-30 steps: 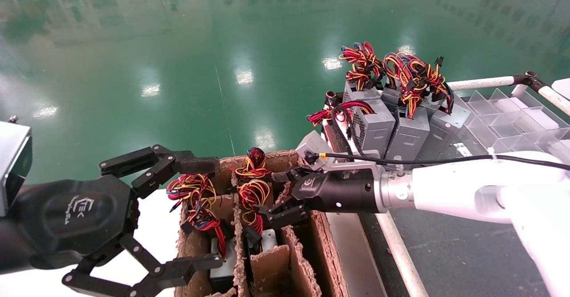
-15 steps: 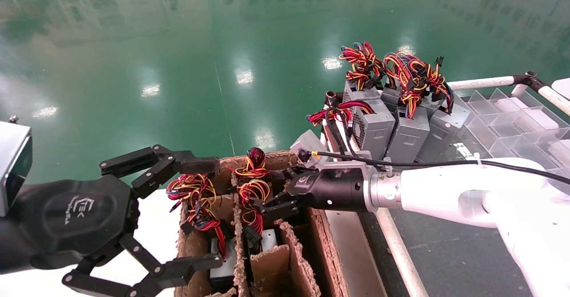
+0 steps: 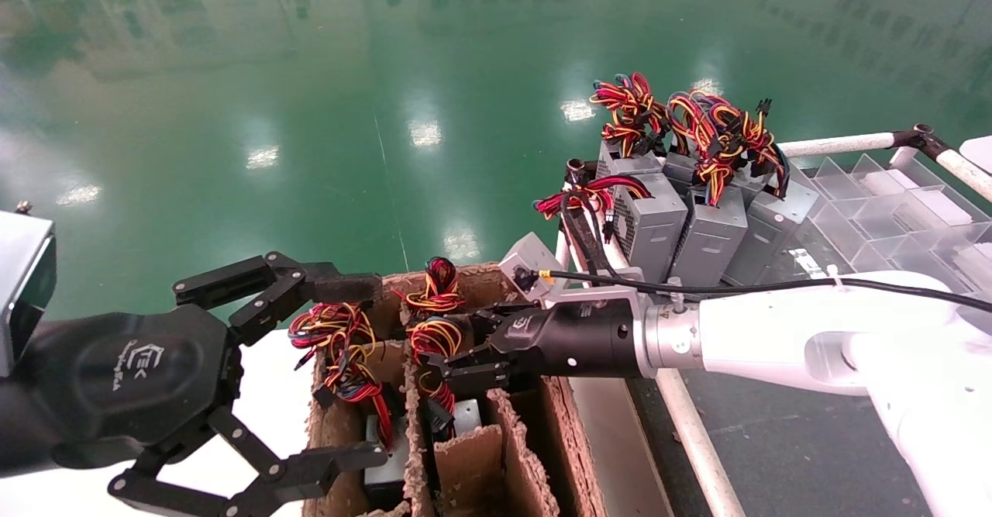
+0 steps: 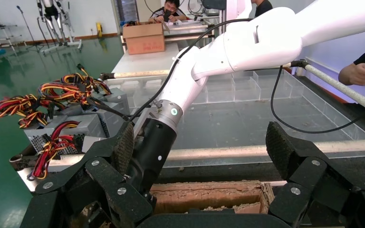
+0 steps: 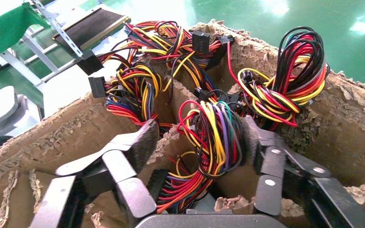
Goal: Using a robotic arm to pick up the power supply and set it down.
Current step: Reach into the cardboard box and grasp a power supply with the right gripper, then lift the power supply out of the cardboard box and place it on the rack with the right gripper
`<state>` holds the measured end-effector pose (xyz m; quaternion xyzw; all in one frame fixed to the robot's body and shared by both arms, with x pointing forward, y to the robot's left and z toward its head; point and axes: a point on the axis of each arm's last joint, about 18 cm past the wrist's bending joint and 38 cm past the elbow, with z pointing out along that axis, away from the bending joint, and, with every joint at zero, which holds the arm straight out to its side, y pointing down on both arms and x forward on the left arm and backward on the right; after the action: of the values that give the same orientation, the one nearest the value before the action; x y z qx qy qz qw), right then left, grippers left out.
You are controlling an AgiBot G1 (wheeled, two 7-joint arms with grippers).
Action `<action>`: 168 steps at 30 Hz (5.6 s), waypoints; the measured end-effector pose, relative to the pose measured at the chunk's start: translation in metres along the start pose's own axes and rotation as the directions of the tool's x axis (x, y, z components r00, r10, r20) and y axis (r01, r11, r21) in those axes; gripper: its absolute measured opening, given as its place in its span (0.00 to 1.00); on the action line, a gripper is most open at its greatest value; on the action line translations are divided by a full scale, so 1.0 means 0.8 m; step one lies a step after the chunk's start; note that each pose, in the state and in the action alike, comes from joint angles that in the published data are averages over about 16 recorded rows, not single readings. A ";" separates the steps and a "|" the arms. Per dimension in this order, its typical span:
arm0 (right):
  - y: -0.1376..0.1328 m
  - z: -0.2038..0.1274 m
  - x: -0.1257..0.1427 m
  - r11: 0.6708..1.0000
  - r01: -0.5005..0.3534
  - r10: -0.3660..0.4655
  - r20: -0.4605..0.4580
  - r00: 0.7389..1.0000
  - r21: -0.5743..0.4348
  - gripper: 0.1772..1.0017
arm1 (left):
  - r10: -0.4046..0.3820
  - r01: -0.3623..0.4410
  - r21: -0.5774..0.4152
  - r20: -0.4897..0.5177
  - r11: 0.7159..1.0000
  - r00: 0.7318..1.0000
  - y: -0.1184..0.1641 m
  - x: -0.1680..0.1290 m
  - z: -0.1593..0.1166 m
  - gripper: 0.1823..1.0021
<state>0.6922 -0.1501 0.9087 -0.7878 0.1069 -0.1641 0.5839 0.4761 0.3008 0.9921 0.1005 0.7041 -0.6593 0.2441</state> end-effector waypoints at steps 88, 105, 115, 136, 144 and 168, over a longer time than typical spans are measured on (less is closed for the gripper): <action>-0.103 -0.426 -0.038 0.868 0.322 -0.183 -0.359 0.915 0.378 0.02 | 0.000 0.000 0.000 0.000 1.000 1.000 0.000 0.000 0.000 1.00; -0.048 -0.442 -0.039 0.894 0.277 -0.090 -0.464 0.881 0.352 0.02 | 0.000 0.000 0.000 0.000 1.000 1.000 0.000 0.000 0.000 1.00; -0.043 -0.419 -0.015 0.908 0.263 -0.079 -0.481 0.873 0.327 0.02 | 0.000 0.000 0.000 0.000 1.000 1.000 0.000 0.000 0.000 1.00; -0.066 -0.366 0.046 0.926 0.232 -0.079 -0.450 0.890 0.298 0.02 | 0.000 0.000 0.000 0.000 1.000 1.000 0.000 0.000 0.000 1.00; -0.062 -0.362 0.053 0.929 0.213 -0.066 -0.434 0.898 0.301 0.05 | 0.000 0.000 0.000 0.000 1.000 1.000 0.000 0.000 0.000 1.00; -0.046 -0.366 0.055 0.937 0.193 -0.059 -0.413 0.909 0.292 0.52 | 0.000 0.000 0.000 0.000 1.000 1.000 0.000 0.000 0.000 1.00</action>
<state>0.6197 -0.4141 1.0272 -0.6356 0.1429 -0.3738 0.6602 0.4761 0.3008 0.9921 0.1005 0.7041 -0.6593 0.2441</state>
